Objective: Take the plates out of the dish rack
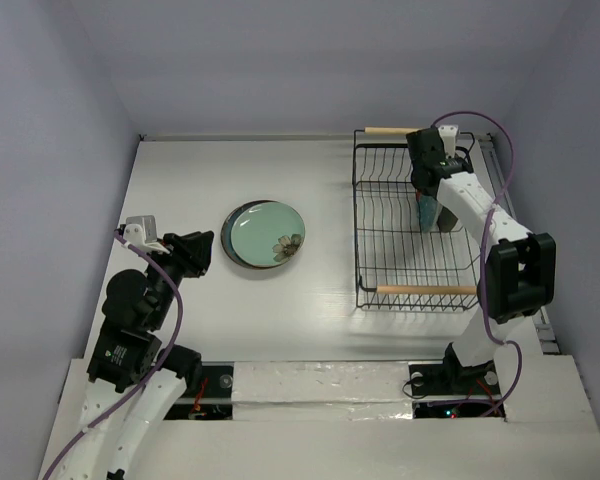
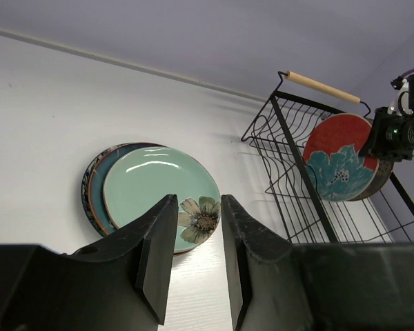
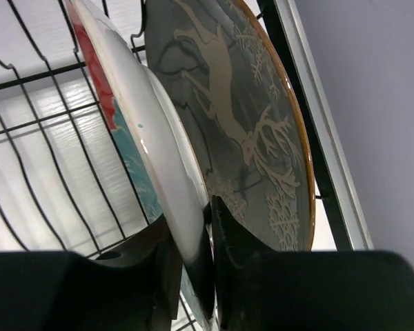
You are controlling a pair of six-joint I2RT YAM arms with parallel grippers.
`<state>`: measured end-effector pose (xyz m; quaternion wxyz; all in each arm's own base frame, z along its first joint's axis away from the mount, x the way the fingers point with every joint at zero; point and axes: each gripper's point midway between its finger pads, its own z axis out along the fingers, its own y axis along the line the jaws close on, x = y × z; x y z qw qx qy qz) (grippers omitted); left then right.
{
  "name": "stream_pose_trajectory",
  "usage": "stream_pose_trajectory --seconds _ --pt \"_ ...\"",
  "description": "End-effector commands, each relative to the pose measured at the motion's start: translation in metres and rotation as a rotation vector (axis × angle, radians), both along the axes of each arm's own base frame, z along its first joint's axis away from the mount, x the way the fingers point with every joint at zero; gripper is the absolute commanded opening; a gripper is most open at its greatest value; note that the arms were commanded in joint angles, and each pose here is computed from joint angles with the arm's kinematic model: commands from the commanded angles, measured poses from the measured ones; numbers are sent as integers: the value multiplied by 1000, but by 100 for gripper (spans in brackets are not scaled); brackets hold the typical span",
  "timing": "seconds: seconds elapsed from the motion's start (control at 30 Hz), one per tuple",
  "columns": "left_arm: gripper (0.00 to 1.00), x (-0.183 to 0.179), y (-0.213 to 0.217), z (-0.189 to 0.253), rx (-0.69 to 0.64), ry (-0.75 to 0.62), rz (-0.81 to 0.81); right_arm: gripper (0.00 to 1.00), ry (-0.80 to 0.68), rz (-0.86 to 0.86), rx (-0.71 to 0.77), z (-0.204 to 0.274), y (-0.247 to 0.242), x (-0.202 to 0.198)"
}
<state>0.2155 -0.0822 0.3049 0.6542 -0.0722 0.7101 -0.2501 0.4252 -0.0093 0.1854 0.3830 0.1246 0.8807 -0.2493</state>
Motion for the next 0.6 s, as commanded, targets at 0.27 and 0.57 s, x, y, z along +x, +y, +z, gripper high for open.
stream_pose_trajectory --seconds 0.27,0.57 --pt "30 -1 0 10 -13 -45 -2 0 -124 2 -86 90 -17 -21" --pt "36 -1 -1 9 -13 -44 -6 0 -384 33 -11 192 -2 -63"
